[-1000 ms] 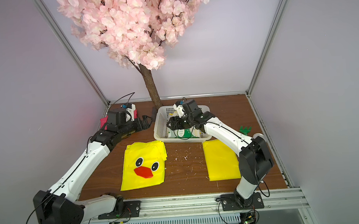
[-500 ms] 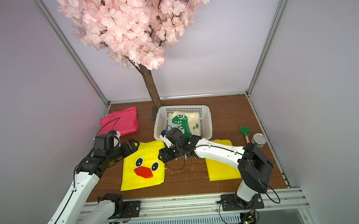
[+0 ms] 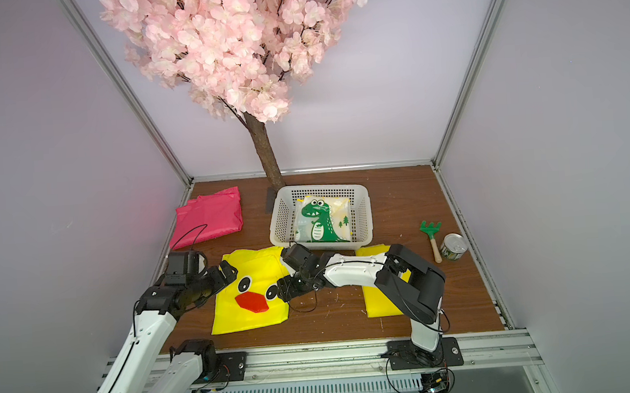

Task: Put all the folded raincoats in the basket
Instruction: Move the raincoat to the center of the board.

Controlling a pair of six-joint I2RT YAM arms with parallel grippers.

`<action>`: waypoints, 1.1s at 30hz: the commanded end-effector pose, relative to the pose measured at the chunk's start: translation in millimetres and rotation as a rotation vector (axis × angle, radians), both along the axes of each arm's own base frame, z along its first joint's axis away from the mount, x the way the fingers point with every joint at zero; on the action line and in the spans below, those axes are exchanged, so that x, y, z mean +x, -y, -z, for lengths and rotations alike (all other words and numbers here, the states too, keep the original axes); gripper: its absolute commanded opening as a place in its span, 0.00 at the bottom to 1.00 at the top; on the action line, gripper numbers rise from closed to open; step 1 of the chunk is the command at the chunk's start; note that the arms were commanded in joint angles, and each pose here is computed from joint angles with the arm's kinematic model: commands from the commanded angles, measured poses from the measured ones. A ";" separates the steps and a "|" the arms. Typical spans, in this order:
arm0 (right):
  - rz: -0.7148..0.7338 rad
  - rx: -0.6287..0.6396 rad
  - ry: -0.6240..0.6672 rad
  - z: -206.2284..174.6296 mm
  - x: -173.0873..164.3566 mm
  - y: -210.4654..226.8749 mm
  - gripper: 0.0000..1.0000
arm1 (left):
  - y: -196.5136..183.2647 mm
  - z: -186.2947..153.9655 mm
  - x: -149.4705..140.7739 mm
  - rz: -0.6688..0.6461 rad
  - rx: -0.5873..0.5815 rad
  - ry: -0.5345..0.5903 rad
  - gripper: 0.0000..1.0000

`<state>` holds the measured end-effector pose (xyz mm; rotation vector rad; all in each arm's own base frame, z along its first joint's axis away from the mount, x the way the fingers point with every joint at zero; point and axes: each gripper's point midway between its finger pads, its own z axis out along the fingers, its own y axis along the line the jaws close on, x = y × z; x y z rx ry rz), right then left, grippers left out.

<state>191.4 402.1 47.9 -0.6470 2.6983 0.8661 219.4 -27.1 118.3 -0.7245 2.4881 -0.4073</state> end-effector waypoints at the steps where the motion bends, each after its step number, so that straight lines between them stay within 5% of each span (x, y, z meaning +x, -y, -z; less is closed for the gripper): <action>1: 0.016 0.033 0.008 -1.2 4.7 -7.0 0.76 | -4.7 5.3 -5.9 -0.040 -0.018 -0.033 1.00; 11: -0.017 0.049 -0.032 12.5 2.6 -19.8 0.67 | -5.7 14.1 -10.1 -0.045 -0.013 -0.054 1.00; 19: -0.016 0.046 -0.034 13.7 0.6 -16.6 0.34 | -4.4 15.8 -10.7 -0.047 -0.022 -0.059 1.00; 23: -0.009 0.031 -0.024 12.8 2.5 -9.1 0.00 | -3.1 17.6 -11.7 -0.050 -0.033 -0.066 1.00; 33: 0.075 -0.010 -0.019 11.6 0.7 42.6 0.00 | 2.3 15.9 -10.0 -0.027 -0.056 -0.071 1.00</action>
